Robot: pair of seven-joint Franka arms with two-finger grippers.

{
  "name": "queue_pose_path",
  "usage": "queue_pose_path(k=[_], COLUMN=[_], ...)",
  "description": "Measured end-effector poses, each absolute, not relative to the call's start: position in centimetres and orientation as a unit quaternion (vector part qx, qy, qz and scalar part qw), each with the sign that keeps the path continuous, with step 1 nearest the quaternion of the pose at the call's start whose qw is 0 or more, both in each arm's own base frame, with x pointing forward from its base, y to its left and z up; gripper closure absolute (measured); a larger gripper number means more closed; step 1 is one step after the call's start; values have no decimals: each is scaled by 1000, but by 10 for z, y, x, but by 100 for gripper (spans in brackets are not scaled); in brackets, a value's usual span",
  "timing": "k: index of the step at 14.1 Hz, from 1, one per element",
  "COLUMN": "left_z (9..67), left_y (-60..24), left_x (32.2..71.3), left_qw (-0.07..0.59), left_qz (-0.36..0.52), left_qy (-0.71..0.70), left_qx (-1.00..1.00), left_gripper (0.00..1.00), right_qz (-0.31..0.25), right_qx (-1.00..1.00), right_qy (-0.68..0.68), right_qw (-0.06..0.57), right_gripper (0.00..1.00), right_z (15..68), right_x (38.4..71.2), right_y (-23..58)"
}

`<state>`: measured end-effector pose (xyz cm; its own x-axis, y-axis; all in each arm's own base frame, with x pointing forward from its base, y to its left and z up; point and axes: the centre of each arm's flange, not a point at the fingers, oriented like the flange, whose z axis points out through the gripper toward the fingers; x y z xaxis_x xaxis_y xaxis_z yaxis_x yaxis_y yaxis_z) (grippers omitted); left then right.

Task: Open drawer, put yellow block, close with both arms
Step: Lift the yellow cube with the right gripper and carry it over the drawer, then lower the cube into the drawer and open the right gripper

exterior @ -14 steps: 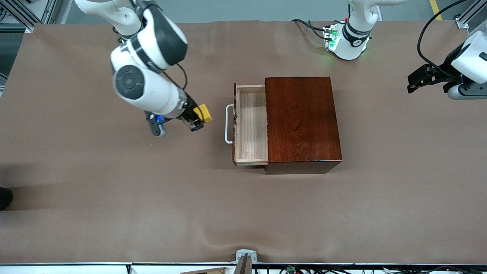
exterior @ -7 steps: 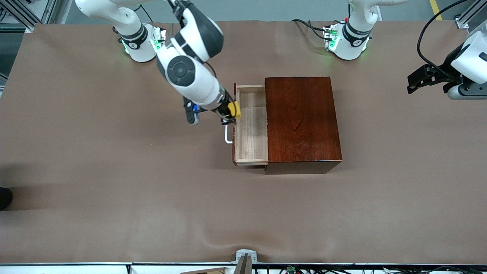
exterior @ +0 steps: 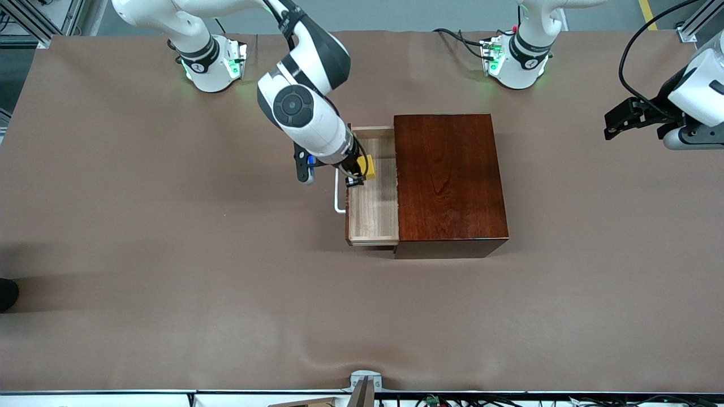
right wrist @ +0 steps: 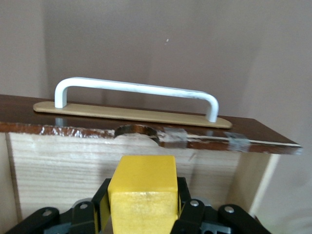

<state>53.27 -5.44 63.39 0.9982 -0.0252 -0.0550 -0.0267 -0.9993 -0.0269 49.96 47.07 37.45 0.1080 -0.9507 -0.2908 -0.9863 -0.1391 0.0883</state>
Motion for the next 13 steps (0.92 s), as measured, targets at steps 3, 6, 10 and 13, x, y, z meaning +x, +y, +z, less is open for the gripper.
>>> queue_pose_path(k=[3, 6, 10, 13], left_z=[632, 630, 629, 629], left_y=[-54, -55, -55, -55], left_x=[534, 535, 535, 535], left_qw=[14, 14, 14, 14], left_qz=[29, 30, 31, 30], left_qy=[13, 13, 13, 13], left_qx=[-999, -999, -999, -999], left_gripper=[0, 0, 0, 0], right_qz=[140, 140, 138, 138], right_qx=[-741, -743, -744, -732], right_qy=[654, 653, 652, 664], right_qw=[57, 55, 59, 55], right_gripper=[44, 44, 44, 21], right_z=[352, 335, 322, 321], right_x=[499, 494, 490, 491], right_y=[477, 485, 495, 494])
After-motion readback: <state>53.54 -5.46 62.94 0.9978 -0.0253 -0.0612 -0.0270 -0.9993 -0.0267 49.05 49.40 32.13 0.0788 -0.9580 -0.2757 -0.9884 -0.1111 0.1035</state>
